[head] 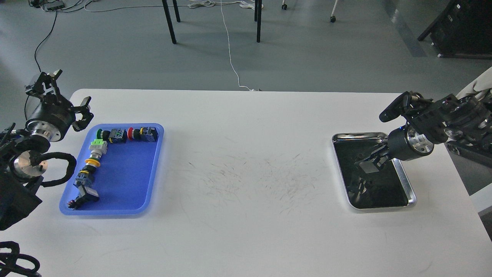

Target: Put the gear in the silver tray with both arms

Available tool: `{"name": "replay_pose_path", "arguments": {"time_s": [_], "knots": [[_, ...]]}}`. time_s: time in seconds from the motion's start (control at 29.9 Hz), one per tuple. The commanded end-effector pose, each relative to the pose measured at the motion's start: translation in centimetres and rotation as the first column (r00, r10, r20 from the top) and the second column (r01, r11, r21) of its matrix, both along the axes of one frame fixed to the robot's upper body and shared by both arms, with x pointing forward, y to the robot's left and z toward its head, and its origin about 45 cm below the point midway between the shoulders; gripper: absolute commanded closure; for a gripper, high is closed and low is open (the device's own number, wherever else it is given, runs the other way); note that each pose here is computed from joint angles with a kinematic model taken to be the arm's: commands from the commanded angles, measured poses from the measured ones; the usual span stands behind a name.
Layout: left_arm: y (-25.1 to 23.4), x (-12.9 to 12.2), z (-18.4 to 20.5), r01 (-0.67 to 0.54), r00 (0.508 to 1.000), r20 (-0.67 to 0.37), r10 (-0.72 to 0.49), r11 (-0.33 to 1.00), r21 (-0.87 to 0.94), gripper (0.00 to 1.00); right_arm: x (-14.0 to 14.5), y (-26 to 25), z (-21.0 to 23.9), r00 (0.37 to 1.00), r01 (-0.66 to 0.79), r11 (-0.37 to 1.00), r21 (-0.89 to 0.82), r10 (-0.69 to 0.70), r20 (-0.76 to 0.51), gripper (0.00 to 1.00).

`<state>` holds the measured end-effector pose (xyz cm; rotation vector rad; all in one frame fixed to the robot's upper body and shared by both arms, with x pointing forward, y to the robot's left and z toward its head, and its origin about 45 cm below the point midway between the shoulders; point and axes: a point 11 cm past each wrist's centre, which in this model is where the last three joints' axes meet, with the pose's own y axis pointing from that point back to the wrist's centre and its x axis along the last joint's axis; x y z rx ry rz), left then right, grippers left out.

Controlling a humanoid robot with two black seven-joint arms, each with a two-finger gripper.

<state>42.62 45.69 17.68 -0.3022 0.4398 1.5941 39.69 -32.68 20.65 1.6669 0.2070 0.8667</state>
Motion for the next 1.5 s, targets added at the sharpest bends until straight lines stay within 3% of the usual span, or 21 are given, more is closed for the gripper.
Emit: {"name": "replay_pose_path", "arguments": {"time_s": [0.0,0.17,0.33,0.53,0.7,1.04,1.2,1.47], "knots": [[0.0,-0.1,-0.1,0.0,1.0,-0.001,0.0,1.0,0.0,0.02,1.5,1.5,1.6,0.996,0.075,0.988,0.134,-0.08,0.027,0.15],[0.1,-0.1,0.0,-0.001,1.0,-0.002,0.001,1.0,0.002,0.02,4.1,2.7,5.1,0.974,0.179,0.918,0.355,-0.216,0.069,0.14],[0.1,-0.1,0.0,-0.001,1.0,-0.002,0.001,1.0,0.002,0.02,6.7,3.1,8.3,0.918,0.265,0.738,0.62,-0.389,0.072,0.14],[0.1,-0.1,-0.1,0.0,1.0,-0.004,0.0,1.0,0.003,0.02,8.8,-0.4,10.2,0.799,0.388,0.47,0.793,-0.601,-0.035,0.14],[0.8,-0.6,-0.3,-0.008,1.0,-0.015,0.008,1.0,0.008,0.02,9.8,-3.7,10.2,0.652,0.414,0.18,0.892,-0.743,-0.153,0.14],[0.0,-0.5,-0.5,0.012,1.0,-0.014,-0.012,1.0,0.003,0.02,9.9,-7.3,9.4,0.441,0.34,-0.254,0.905,-0.807,-0.392,0.13],[-1.0,0.1,-0.3,0.054,0.998,-0.024,-0.054,0.998,0.033,0.02,10.3,-5.3,8.9,0.449,0.334,-0.331,0.883,-0.768,-0.457,0.1],[-2.9,2.9,3.3,0.115,0.993,0.031,-0.118,0.991,0.074,0.02,10.7,-2.9,7.3,0.456,0.355,-0.353,0.866,-0.743,-0.49,0.06]]}}
